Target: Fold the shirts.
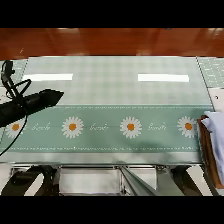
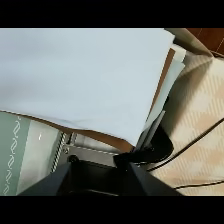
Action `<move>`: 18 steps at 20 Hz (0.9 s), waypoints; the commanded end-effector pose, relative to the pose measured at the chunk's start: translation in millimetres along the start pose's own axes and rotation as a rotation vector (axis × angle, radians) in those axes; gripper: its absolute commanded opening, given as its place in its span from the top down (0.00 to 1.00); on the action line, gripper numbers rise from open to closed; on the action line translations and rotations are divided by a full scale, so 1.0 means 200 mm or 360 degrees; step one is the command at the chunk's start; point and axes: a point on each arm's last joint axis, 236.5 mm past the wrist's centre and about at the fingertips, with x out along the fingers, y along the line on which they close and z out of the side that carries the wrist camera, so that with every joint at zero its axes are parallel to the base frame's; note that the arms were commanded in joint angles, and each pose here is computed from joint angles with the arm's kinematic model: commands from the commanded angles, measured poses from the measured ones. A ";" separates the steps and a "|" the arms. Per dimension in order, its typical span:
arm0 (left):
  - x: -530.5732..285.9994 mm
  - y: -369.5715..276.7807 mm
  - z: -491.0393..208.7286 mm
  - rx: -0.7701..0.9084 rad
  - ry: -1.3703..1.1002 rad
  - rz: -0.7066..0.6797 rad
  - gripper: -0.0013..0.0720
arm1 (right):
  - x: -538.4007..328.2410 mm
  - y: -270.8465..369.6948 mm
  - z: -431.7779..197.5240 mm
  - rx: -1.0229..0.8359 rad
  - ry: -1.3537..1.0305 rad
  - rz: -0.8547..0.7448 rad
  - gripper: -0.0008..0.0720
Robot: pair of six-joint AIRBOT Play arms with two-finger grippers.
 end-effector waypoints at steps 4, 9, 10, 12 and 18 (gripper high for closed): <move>-0.03 0.00 0.37 0.0113 -0.0332 0.0057 0.95 | -0.20 0.79 0.15 -0.0192 -0.0275 0.0981 0.96; 0.24 -0.15 0.41 0.0230 0.0147 -0.0075 0.95 | -0.46 1.84 -0.40 -0.1152 -0.0406 0.1542 0.96; 0.29 -0.14 0.39 0.0274 0.0275 -0.0074 0.95 | -0.41 1.98 -0.59 -0.1376 -0.0441 0.1508 0.96; 0.37 0.01 0.30 0.0261 0.0560 0.0141 0.96 | -0.18 2.10 -0.88 -0.1813 -0.0403 0.1168 0.96; 0.45 0.23 -0.12 0.0185 0.0944 0.0411 0.95 | 0.20 2.10 -0.95 -0.2214 -0.0394 0.0385 0.96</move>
